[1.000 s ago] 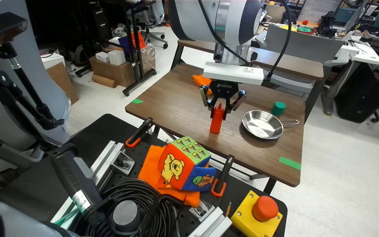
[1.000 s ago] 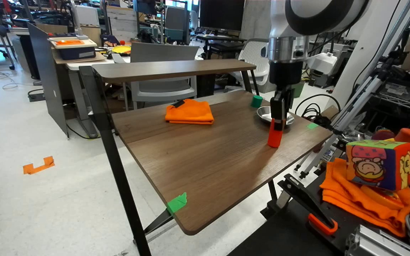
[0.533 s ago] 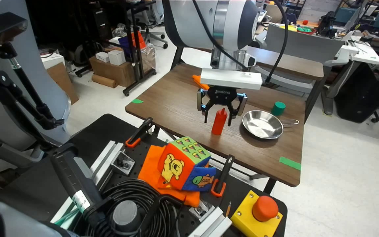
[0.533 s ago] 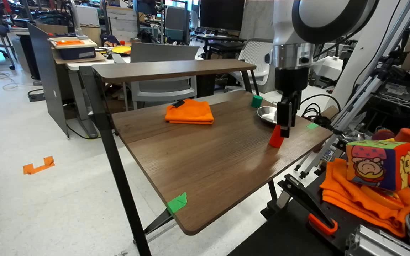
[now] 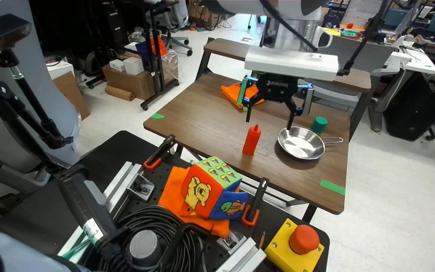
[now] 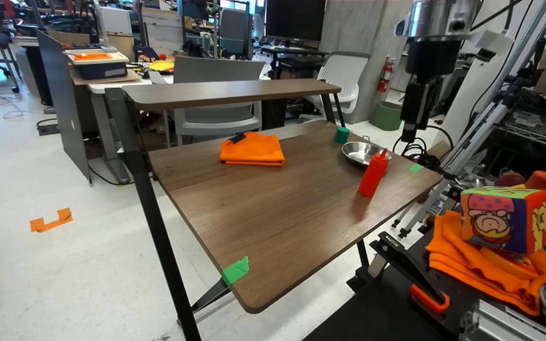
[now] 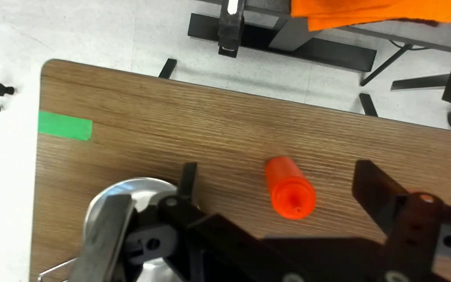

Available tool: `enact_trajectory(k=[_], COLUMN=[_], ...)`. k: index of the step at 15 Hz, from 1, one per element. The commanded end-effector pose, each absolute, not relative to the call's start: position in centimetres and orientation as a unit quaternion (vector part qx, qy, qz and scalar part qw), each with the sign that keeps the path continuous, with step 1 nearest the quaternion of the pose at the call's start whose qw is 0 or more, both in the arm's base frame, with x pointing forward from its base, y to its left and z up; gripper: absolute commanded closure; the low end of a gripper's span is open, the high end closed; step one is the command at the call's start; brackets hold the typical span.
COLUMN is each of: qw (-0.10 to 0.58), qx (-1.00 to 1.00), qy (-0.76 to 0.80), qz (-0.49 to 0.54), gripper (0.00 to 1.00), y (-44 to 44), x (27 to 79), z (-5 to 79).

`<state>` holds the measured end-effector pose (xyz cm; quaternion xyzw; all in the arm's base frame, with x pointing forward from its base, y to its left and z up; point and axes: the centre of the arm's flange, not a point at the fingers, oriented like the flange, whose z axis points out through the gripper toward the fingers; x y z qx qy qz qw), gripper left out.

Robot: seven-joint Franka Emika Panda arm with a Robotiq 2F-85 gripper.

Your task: Remove the sauce bottle from the pan and place it on the table.

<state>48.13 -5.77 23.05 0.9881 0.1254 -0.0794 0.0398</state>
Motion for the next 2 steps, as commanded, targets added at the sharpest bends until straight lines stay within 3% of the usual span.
enact_trajectory(k=[1, 2], qw=[0.012, 0.004], qx=[0.993, 0.994], qy=[0.085, 0.071], qz=[-0.078, -0.081], gripper=[0.0, 0.0], y=[-8.24, -8.85], x=[45.54, 45.02], z=[27.02, 27.4])
